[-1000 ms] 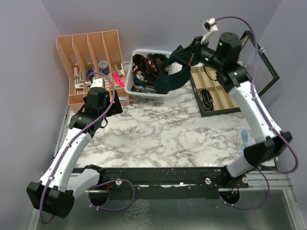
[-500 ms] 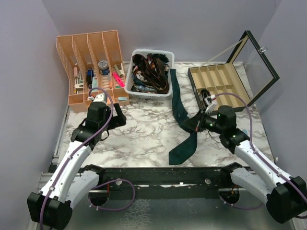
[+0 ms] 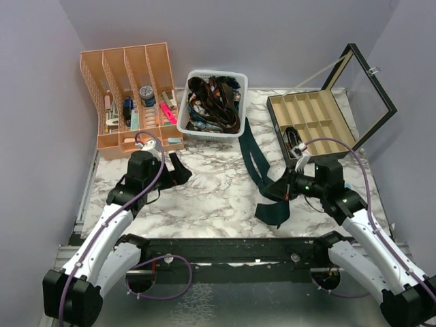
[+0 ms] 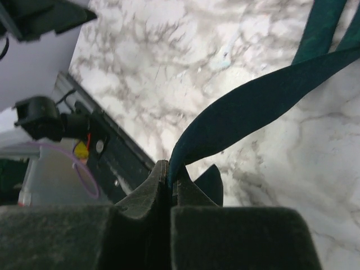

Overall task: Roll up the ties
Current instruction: Flatten out the tie at the center of the board.

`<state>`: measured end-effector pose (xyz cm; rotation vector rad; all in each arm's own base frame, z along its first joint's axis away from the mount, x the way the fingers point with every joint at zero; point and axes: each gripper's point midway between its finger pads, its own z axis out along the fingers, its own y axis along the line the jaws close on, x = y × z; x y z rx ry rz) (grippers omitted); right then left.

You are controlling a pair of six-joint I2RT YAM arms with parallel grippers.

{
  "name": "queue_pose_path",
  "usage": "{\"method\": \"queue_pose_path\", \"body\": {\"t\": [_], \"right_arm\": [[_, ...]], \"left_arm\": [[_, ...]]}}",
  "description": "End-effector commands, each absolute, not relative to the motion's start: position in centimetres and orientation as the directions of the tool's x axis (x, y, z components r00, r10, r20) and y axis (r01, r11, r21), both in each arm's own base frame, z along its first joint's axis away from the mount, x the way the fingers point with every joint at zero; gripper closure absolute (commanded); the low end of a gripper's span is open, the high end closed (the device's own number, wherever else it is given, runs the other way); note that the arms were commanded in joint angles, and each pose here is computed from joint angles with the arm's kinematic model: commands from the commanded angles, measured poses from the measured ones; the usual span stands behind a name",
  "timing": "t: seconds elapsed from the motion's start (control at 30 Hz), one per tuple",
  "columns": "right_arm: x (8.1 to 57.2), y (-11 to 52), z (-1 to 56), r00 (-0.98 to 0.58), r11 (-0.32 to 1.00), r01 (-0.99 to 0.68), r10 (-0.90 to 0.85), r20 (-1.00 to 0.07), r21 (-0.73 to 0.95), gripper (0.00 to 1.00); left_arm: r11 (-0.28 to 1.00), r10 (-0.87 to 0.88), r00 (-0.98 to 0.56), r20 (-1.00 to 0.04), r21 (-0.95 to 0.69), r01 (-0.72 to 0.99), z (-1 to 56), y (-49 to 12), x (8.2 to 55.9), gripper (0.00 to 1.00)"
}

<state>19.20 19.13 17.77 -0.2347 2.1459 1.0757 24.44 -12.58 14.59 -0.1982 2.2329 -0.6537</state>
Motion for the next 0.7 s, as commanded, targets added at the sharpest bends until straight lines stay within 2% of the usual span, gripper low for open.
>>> {"method": "queue_pose_path", "body": {"t": [0.0,0.13,0.3,0.43,0.57,0.67], "right_arm": [[12.4,20.1,17.8,-0.818,0.457,-0.536,-0.074,-0.57,0.71,0.99],[7.4,20.6,22.0,-0.791,0.206,-0.612,-0.139,-0.596,0.764,0.99],[3.0,19.8,28.1,-0.7,0.003,-0.707,-0.152,-0.698,0.707,0.99],[3.0,19.7,28.5,-0.691,0.03,-0.719,-0.136,-0.709,0.695,0.99],[5.6,19.8,24.9,-0.762,0.203,-0.647,-0.136,-0.634,0.735,0.99],[7.3,19.8,22.8,-0.799,0.295,-0.597,-0.136,-0.586,0.746,0.99]], "left_arm": [[0.759,-0.35,-0.674,-0.651,-0.618,0.203,16.0,-15.8,25.6,0.01],[0.74,-0.345,-0.66,-0.668,-0.626,0.247,16.6,-16.8,26.6,0.01],[0.739,-0.302,-0.648,-0.699,-0.601,0.304,16.6,-18.2,28.1,0.01],[0.724,-0.18,-0.63,-0.755,-0.535,0.435,16.4,-22.0,28.7,0.02],[0.715,0.008,-0.592,-0.806,-0.41,0.567,15.2,-27.0,28.5,0.02],[0.706,0.108,-0.609,-0.786,-0.371,0.604,12.7,-28.6,28.2,0.05]]}}
